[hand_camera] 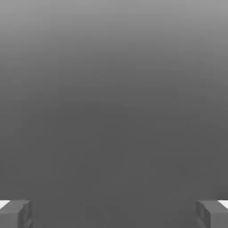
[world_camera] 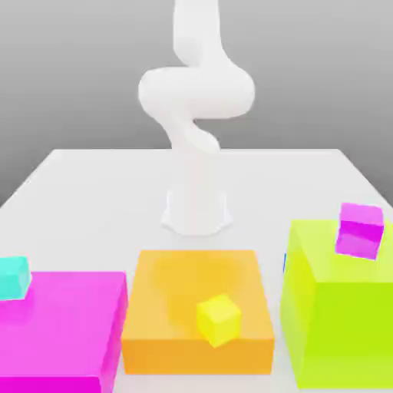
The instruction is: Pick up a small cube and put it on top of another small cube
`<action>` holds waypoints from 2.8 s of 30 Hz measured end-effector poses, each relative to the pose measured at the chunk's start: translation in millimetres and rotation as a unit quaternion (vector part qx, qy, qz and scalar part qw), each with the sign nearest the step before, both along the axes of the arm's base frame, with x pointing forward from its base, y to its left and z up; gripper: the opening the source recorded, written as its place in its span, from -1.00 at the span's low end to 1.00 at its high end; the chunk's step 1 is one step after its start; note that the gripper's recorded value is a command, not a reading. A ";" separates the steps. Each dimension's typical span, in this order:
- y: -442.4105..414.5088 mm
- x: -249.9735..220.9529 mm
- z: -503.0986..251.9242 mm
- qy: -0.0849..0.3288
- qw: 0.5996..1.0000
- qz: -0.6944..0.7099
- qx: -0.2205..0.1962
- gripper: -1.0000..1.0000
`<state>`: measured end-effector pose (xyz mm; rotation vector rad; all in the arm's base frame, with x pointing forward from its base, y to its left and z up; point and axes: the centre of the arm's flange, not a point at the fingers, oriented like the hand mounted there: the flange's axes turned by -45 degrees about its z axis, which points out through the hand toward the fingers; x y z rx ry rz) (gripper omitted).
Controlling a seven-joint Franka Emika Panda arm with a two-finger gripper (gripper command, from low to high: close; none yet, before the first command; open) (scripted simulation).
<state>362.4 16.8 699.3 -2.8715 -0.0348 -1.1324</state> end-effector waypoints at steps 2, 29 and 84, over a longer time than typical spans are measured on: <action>24.9 14.7 -19.3 0.026 0.999 0.028 0.012 0.00; 312.4 -102.0 -443.1 0.389 0.868 0.280 -0.131 0.00; 219.2 -147.8 -496.4 0.332 0.889 0.281 -0.145 -1.00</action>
